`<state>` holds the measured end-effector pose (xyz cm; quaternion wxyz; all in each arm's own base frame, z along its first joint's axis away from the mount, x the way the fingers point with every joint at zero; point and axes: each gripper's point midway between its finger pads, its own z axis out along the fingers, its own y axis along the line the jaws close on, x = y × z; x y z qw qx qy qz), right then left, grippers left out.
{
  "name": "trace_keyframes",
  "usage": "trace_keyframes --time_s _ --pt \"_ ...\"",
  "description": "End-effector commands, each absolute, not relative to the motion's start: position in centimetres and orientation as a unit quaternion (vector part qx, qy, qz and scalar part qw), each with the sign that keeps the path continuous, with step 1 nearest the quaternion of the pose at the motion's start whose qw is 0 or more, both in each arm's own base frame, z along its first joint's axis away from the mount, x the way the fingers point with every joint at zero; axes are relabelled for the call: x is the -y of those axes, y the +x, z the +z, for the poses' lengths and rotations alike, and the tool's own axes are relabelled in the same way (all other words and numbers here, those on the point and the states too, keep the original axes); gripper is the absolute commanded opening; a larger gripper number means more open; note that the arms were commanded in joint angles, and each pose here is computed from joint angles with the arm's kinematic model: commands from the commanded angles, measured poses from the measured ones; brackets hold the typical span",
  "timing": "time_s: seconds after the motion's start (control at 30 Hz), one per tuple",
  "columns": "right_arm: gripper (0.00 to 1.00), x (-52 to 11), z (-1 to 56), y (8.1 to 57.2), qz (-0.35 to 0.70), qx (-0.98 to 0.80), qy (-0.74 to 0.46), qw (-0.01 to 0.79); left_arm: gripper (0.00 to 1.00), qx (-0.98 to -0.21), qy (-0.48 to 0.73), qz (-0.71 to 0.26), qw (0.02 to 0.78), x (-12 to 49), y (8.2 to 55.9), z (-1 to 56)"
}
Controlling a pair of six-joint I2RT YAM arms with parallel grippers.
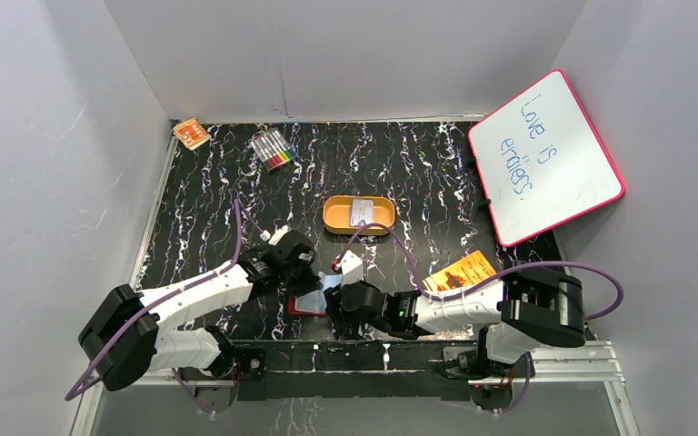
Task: Put the credit cards into the card holder
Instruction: Open the card holder at the center of the board.
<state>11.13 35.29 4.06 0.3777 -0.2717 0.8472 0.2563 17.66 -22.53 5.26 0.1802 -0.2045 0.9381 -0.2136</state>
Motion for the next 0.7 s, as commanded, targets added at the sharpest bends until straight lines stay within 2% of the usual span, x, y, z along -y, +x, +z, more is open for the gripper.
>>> trace_keyframes --time_s 0.0,0.2,0.53,0.67 --pt "0.66 -37.3 6.8 12.3 0.28 -0.83 -0.242 0.418 0.0 -0.939 -0.206 -0.205 0.182 22.3 17.6 5.2" --pt "0.69 -37.8 7.1 12.0 0.28 -0.824 -0.254 0.423 0.0 -0.94 -0.204 -0.204 0.183 22.2 17.6 5.3" --pt "0.66 -37.9 6.8 12.5 0.261 -0.832 -0.242 0.427 0.0 -0.939 -0.207 -0.206 0.181 22.1 17.4 5.2" --pt "0.61 -37.7 6.4 12.8 0.246 -0.839 -0.235 0.425 0.0 -0.939 -0.207 -0.208 0.181 22.1 17.4 5.2"
